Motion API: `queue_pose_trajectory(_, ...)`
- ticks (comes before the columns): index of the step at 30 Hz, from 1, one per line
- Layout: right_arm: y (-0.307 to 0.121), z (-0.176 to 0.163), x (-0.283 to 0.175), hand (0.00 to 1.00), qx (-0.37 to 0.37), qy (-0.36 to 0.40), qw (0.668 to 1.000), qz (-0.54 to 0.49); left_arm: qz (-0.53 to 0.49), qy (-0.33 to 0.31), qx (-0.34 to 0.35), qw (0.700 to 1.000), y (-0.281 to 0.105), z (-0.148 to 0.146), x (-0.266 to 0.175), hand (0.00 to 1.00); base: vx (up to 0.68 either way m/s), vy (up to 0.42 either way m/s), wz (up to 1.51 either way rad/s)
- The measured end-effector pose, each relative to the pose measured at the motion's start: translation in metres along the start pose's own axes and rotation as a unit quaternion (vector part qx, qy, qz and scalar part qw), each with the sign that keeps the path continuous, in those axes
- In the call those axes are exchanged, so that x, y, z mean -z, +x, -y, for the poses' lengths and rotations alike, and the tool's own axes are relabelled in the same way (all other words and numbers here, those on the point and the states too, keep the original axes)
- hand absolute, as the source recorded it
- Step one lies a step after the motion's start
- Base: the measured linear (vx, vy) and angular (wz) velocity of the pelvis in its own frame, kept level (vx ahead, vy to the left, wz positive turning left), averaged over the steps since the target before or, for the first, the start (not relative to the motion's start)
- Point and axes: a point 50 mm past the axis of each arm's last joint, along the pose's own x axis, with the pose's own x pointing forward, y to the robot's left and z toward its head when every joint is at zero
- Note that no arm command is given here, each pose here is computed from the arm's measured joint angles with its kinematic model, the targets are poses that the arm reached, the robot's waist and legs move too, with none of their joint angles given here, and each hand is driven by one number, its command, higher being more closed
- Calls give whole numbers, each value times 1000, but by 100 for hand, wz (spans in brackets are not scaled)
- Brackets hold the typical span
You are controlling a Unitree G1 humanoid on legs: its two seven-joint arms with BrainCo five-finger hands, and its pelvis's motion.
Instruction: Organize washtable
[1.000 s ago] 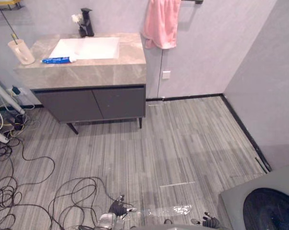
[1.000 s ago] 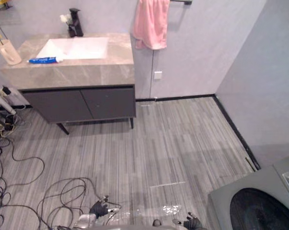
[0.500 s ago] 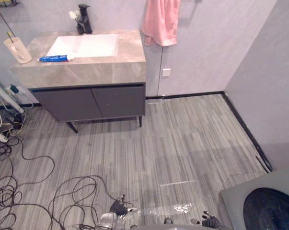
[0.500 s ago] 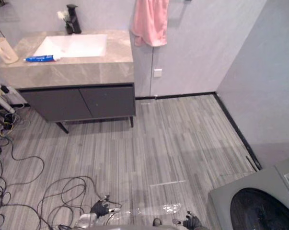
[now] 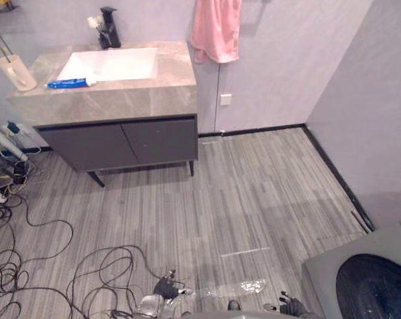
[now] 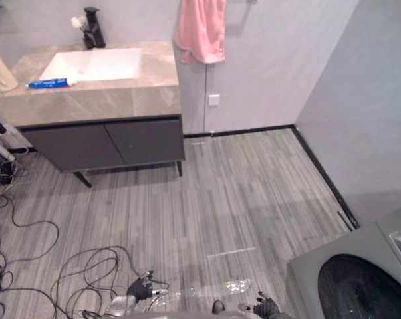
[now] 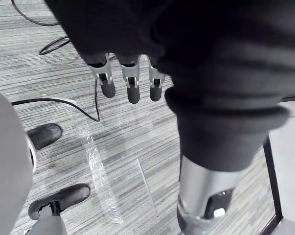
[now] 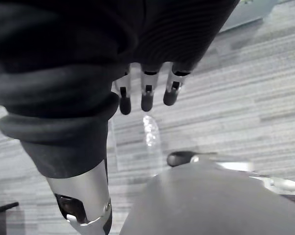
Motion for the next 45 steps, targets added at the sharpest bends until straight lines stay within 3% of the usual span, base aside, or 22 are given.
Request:
queue_pose_trajectory(10,2,3,-17,0,-3,41,999,30,12,-29,-31,999,-2,-15,-3,0,-18,18,-19)
queue_pose_trajectory(13,0,4,-19,0,6,95,994,49,13,-68,-55,996,-3,-22,-1,0,103,47,-24)
queue_pose_trajectory(20,-3,11,-8,0,46,222,973,46,27,-72,-49,996,1,-15,-13,0,284,-74,10)
queue_pose_trajectory(26,0,19,-21,0,68,269,959,61,44,-89,-37,994,7,-6,-30,0,402,-339,28)
queue_pose_trajectory(36,3,19,-16,0,54,192,980,24,-9,-108,-44,993,2,-6,-1,0,346,-263,34)
queue_pose_trajectory(45,3,12,-11,0,30,121,992,12,33,-92,-39,994,1,-2,-17,0,232,-118,-7)
